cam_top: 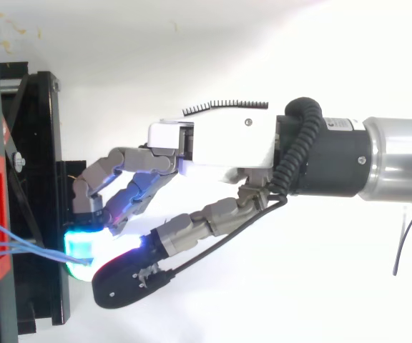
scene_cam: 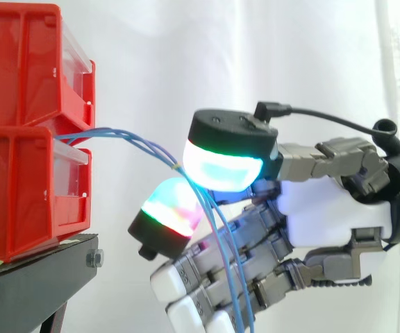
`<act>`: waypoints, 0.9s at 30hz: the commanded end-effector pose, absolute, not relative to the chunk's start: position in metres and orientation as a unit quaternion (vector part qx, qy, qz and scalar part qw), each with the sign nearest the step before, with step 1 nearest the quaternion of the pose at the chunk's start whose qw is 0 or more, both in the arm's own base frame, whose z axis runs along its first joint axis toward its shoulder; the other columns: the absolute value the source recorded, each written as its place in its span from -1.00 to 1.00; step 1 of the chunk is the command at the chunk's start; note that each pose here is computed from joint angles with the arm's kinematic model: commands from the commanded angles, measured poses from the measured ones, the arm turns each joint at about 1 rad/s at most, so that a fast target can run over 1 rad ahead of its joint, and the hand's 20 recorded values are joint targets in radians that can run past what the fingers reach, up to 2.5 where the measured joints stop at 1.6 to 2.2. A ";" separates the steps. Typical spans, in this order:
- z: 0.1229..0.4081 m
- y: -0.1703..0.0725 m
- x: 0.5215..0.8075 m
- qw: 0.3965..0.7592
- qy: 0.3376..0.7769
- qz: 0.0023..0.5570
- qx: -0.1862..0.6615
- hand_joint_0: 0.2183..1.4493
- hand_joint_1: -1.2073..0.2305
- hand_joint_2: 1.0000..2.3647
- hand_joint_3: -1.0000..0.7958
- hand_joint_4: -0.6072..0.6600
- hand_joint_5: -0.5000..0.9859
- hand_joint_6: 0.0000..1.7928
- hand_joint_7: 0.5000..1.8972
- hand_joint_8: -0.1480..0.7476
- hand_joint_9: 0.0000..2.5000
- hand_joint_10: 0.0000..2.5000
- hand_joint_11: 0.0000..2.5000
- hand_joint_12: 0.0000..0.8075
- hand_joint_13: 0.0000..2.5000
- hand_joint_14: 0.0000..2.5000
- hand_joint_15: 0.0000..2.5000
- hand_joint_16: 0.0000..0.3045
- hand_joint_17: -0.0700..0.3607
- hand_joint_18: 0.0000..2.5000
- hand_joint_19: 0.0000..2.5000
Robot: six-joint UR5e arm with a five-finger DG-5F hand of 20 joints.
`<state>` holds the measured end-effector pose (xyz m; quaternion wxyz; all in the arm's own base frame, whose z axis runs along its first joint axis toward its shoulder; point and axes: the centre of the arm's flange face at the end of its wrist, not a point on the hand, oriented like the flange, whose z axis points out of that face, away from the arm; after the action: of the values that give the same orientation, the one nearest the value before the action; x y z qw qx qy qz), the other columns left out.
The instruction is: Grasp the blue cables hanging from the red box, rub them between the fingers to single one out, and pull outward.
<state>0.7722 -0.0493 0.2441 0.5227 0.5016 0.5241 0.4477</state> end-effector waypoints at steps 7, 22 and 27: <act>0.271 -0.049 0.780 0.524 0.524 0.445 0.502 -0.55 -0.27 -1.00 -0.41 0.28 -0.51 -0.07 -0.34 0.12 -0.32 -0.99 -0.81 0.07 -0.40 -0.99 -0.71 -0.63 -0.09 -0.46 -0.66; 0.270 -0.046 0.778 0.517 0.531 0.441 0.506 -0.45 -0.41 -0.99 -0.35 0.27 -0.52 -0.02 -0.29 0.09 -0.28 -0.99 -0.75 0.02 -0.38 -0.99 -0.70 -0.66 -0.14 -0.44 -0.66; 0.270 -0.047 0.778 0.518 0.531 0.440 0.507 -0.37 -0.44 -0.98 -0.13 0.16 -0.53 0.00 -0.18 0.08 -0.29 -0.99 -0.73 0.00 -0.38 -0.99 -0.69 -0.67 -0.15 -0.43 -0.65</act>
<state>0.7779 -0.0467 0.2702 0.5174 0.5065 0.5311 0.4401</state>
